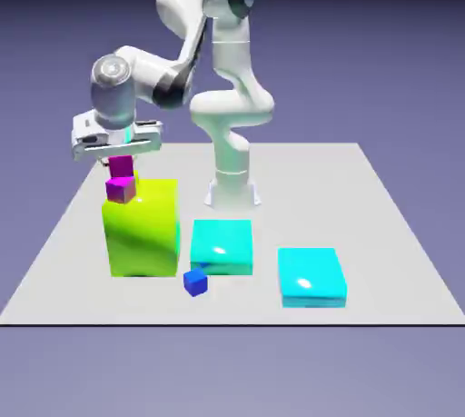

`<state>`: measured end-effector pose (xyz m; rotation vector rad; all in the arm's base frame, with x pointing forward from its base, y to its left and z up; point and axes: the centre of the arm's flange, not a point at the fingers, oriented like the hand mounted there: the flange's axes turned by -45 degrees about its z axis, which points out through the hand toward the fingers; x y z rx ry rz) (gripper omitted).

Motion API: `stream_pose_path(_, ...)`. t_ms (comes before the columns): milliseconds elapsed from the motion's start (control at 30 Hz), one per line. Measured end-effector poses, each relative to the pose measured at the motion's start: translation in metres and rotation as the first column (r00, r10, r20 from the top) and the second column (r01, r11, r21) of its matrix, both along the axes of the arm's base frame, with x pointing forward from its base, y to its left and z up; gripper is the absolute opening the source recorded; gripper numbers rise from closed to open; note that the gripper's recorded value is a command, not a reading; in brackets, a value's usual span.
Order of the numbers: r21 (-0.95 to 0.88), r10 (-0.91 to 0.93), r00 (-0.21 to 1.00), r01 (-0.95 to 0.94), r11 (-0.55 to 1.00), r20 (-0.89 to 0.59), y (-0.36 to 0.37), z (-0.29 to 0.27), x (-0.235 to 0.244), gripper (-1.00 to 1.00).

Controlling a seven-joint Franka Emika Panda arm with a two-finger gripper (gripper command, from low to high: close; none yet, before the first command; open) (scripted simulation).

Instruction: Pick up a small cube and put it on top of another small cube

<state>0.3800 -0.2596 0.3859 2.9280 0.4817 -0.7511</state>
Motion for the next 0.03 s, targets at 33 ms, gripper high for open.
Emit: stream_pose_path(33,0.0,0.0,1.0,0.0,1.0,0.0,0.0,0.0,0.0,1.0)
